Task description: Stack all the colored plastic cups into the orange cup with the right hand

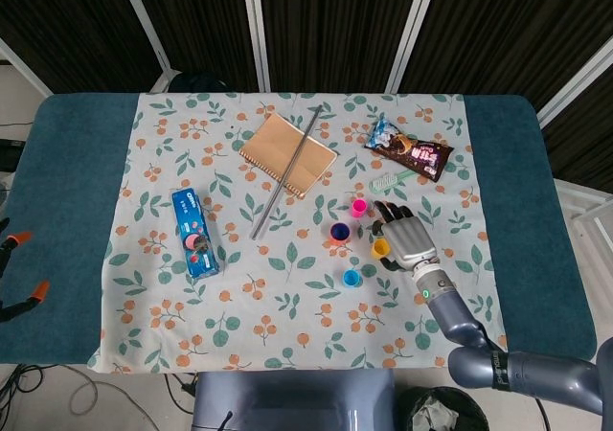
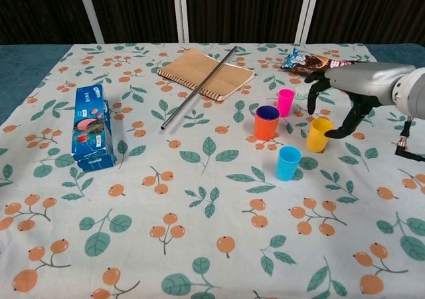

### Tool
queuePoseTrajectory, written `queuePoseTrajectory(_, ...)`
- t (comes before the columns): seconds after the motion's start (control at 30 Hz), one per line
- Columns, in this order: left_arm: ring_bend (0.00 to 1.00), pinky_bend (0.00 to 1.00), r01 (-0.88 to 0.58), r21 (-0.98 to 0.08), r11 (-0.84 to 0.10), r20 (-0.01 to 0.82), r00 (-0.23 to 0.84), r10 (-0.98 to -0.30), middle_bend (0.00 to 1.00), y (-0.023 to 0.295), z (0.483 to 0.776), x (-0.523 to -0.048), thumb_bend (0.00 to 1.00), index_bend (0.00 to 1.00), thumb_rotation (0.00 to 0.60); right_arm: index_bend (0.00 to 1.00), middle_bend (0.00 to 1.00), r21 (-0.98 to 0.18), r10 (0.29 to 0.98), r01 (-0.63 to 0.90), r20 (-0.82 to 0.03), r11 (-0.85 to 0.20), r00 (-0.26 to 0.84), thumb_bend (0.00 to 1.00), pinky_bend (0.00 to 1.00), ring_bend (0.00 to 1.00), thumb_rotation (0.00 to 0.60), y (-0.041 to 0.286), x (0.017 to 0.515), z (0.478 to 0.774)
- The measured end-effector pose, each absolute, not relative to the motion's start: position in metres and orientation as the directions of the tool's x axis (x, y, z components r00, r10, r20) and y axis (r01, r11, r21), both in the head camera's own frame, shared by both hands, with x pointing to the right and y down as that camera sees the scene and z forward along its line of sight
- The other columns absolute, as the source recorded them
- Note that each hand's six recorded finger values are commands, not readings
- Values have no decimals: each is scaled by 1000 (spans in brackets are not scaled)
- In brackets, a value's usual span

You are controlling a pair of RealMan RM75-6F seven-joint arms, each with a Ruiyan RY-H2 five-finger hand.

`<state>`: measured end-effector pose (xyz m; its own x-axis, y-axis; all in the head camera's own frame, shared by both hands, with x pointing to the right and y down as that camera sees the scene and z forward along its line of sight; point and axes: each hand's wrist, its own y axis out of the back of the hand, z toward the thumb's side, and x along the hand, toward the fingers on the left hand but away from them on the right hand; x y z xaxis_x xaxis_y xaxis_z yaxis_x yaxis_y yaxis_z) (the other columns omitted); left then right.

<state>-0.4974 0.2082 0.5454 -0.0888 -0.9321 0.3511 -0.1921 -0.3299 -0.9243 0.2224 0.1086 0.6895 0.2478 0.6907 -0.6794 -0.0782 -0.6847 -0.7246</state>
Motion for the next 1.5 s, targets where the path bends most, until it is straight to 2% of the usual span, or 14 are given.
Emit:
queuePoseTrajectory(0.8, 0, 0, -191, -924, -330, 352, -92, -932, 11, 209, 546, -498, 242, 209, 600, 428, 0, -717, 687, -49, -683, -695, 248, 401, 153, 88, 600, 109, 229, 705)
queuePoseTrajectory(1.0, 0, 0, -192, -924, -331, 353, -93, -931, 11, 209, 546, -498, 242, 209, 600, 468, 0, -720, 688, -48, -679, -693, 254, 419, 161, 91, 600, 108, 226, 703)
queuePoseTrajectory(1.3, 0, 0, -199, -923, -329, 353, -96, -931, 11, 209, 545, -498, 242, 209, 600, 484, 0, -731, 700, -30, -664, -682, 263, 418, 161, 91, 600, 102, 224, 693)
queuePoseTrajectory(1.5, 0, 0, -199, -923, -330, 354, -96, -930, 11, 209, 546, -497, 242, 209, 600, 484, 0, -753, 717, -22, -634, -657, 291, 418, 161, 91, 600, 87, 213, 672)
